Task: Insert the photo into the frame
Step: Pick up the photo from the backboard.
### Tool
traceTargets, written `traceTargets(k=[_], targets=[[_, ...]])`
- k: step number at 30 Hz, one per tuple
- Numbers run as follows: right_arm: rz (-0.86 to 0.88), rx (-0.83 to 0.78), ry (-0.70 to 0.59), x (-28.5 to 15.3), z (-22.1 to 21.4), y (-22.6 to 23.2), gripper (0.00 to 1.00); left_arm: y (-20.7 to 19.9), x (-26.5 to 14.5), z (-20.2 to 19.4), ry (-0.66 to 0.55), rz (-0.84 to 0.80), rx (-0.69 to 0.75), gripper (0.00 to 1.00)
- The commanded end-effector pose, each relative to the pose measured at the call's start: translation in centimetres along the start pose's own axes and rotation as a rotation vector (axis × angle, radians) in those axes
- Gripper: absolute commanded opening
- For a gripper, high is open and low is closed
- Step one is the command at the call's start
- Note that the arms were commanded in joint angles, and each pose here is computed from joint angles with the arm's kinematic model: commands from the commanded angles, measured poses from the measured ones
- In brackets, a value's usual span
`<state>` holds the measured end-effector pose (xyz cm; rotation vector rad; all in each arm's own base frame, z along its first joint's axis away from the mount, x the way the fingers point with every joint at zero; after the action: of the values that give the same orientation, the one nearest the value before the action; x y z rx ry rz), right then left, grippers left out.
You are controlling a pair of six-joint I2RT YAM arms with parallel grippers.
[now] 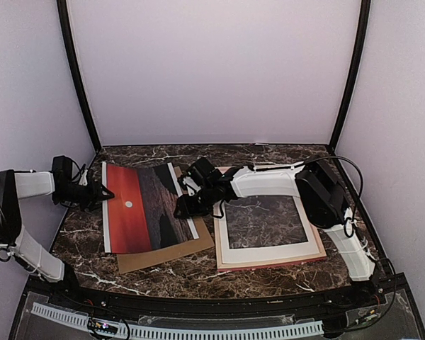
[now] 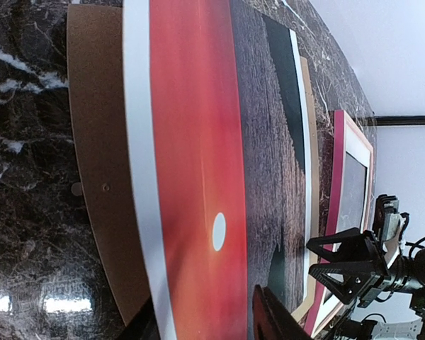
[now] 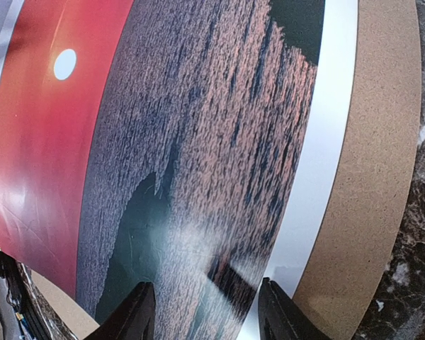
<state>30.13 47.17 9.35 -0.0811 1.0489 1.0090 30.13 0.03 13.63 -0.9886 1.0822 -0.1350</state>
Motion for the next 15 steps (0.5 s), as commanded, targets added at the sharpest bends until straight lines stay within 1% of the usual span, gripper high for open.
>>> traceTargets(k=[1,4,9,15], targets=[[-0.029,0.033,0.121,1.7,-3.1,-0.5,0.52,-0.4,-0.5,-0.1,-0.009,0.003,0.017,0.38],[-0.03,0.035,0.122,1.8,-3.2,-0.6,0.51,-0.5,-0.3,-0.1,0.0,-0.011,0.014,0.32],[-0.025,0.027,0.103,1.2,-2.7,-0.2,0.53,-0.5,0.0,0.0,0.014,-0.027,0.007,0.18],[-0.035,-0.009,0.06,-1.1,-0.7,0.8,0.58,-1.3,-0.6,0.2,-0.003,-0.046,0.021,0.02]])
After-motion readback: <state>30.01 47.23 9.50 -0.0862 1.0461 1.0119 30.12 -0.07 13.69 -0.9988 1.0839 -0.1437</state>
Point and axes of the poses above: each gripper's point midway between its finger pads, its own x axis out along the fingers, its own y axis along the line the jaws close on, z = x × y, the point moved 7 cm from there along -x, back along the fingers, and after that the axes turned 13 degrees about -x, right-handed, at the moved point
